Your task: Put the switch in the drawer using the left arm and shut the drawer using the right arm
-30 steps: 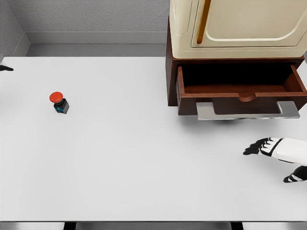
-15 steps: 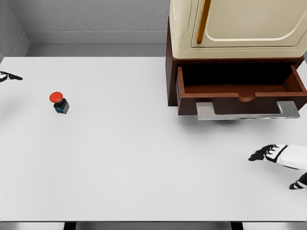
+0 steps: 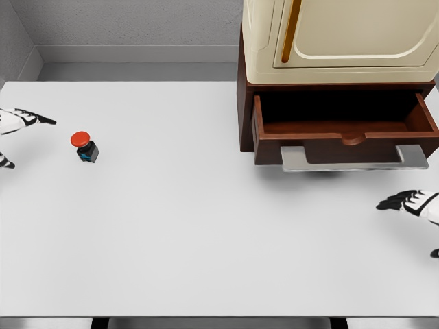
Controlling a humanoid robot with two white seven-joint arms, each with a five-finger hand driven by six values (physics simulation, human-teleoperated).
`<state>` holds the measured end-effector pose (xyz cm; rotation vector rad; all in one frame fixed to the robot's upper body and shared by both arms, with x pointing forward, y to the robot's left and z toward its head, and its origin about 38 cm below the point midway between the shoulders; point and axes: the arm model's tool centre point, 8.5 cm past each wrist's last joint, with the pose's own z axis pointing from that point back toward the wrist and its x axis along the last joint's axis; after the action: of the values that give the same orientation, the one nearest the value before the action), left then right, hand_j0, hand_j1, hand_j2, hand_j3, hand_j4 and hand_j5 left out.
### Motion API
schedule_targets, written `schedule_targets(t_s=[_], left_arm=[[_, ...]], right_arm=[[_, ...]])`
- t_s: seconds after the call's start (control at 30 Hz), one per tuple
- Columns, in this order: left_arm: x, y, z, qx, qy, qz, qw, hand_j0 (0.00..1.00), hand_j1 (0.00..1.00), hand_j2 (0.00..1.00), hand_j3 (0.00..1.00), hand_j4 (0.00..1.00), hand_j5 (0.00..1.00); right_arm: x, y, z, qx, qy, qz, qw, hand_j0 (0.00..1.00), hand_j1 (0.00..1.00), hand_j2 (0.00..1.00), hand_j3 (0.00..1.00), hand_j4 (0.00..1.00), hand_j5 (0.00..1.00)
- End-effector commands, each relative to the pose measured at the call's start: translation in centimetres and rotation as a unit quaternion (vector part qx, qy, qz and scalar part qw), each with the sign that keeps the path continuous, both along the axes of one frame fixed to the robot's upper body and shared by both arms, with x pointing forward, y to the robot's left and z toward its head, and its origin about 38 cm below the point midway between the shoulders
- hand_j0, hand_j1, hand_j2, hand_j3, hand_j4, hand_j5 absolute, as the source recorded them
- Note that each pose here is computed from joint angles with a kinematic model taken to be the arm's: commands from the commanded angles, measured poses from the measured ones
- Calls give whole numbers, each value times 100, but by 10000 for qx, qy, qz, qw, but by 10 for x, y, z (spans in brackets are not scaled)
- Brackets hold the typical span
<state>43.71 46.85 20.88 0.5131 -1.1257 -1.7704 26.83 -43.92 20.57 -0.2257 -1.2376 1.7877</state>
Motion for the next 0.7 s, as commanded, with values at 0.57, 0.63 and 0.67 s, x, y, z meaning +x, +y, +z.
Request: schedule_targets(t_s=[0.57,0.63,0.67], left_arm=[[25,-33,-5,82,52,-269,9996,100,100,100,100,100,100],[36,-59,-4,-63,-31,-501,9987,100,100,100,100,100,100],[38,-65,-5,-109,-31,-548,9984,100,100,100,100,100,100]], right_arm=[[0,1,2,50,-21,0,10000,100,100,100,100,100,100],[0,1,2,50,-21,0,10000,100,100,100,100,100,100],[0,1,2,50,-21,0,10000,100,100,100,100,100,100]])
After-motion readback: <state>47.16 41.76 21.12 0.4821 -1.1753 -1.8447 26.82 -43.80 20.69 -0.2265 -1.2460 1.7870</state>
